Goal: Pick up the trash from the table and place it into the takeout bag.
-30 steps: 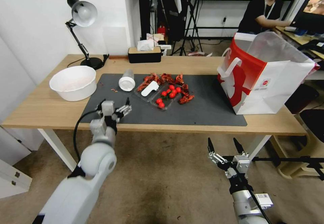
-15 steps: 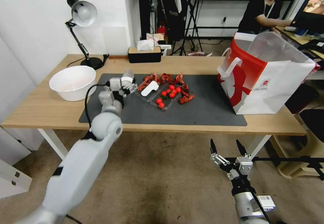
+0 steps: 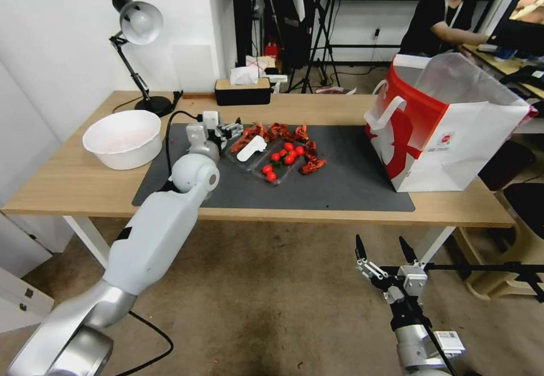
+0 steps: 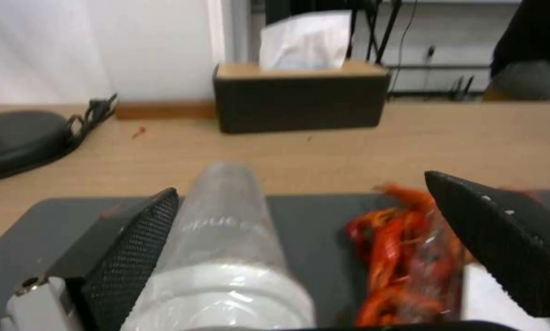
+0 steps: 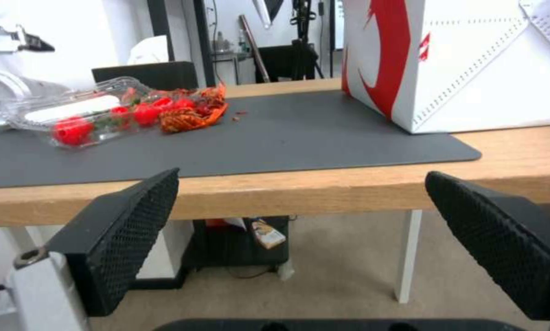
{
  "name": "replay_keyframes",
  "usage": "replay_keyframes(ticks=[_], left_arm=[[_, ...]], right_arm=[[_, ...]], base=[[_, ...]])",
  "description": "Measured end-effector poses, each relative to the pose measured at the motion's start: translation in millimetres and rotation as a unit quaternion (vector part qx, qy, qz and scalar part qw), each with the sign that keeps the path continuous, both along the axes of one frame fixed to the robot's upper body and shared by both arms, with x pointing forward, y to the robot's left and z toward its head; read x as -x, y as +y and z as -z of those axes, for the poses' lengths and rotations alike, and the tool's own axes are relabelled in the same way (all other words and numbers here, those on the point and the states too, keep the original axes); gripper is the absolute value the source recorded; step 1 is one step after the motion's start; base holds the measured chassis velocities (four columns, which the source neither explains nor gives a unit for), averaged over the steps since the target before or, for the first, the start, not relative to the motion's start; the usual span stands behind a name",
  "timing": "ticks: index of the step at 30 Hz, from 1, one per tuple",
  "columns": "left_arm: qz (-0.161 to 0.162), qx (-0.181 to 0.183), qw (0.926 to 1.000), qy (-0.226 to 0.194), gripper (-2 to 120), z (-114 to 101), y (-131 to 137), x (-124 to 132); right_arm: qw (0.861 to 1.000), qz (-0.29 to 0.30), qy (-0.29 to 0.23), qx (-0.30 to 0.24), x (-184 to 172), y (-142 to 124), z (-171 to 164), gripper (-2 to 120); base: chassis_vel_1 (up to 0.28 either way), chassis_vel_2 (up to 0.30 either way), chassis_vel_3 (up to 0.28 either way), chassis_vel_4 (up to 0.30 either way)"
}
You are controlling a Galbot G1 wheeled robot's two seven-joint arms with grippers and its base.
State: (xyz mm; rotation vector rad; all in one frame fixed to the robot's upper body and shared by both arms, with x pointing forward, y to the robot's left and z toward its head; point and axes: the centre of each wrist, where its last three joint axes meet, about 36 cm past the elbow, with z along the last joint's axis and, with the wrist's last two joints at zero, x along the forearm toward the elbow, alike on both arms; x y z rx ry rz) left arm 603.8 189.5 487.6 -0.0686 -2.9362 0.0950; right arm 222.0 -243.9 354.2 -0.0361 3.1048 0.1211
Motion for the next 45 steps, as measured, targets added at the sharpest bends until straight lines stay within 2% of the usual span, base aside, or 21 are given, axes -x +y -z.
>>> replay_keyframes(ticks=[7,12,16,19,25,27,28,29,34,37,41,43,45], left_arm=[[-0.022,-0.022,0.9985,0.044,100,0,7,-7],[-0.026,-0.023,0.9977,0.058,100,0,10,-8],[-0.021,-0.01,0.9959,0.087,100,-1,12,-8],[-0.019,0.021,0.9928,0.117,100,-2,13,-9],[-0.025,0.03,0.9911,0.127,100,0,15,-11],[-0.028,0.032,0.9906,0.131,97,1,16,-12],[-0.03,0.033,0.9902,0.133,89,3,18,-12],[-0.031,0.033,0.9901,0.133,84,3,19,-13],[-0.037,0.035,0.9903,0.13,75,5,22,-14],[-0.039,0.034,0.9907,0.126,74,5,24,-13],[-0.033,0.032,0.995,0.088,74,2,26,-8],[-0.001,0.048,0.9982,0.036,74,-9,24,-3],[0.006,0.051,0.9983,0.027,74,-11,24,-2]], right_arm=[[1.0,0.001,0.001,0.0,0,-1,2,100],[1.0,0.001,0.001,-0.001,-1,-1,3,100],[1.0,0.0,0.001,-0.001,-1,0,3,100],[1.0,0.001,0.001,0.0,-1,-1,2,100],[1.0,0.003,0.002,0.0,0,-1,2,100],[1.0,0.003,0.002,-0.001,1,-1,2,100],[1.0,0.004,0.003,-0.002,1,0,2,100],[1.0,0.004,0.003,-0.003,1,0,2,100],[1.0,0.005,0.003,-0.003,2,1,2,100],[1.0,0.005,0.002,-0.003,2,1,2,100],[1.0,0.004,0.002,-0.003,2,2,2,100],[1.0,0.004,0.002,-0.003,2,2,1,100],[1.0,0.004,0.002,-0.003,2,2,1,100]], base=[[0.0,0.0,0.0,0.0],[0.0,0.0,0.0,0.0],[0.0,0.0,0.0,0.0],[0.0,0.0,0.0,0.0],[0.0,0.0,0.0,0.0],[0.0,0.0,0.0,0.0],[0.0,0.0,0.0,0.0],[0.0,0.0,0.0,0.0],[0.0,0.0,0.0,0.0],[0.0,0.0,0.0,0.0],[0.0,0.0,0.0,0.0],[0.0,0.0,0.0,0.0],[0.0,0.0,0.0,0.0]])
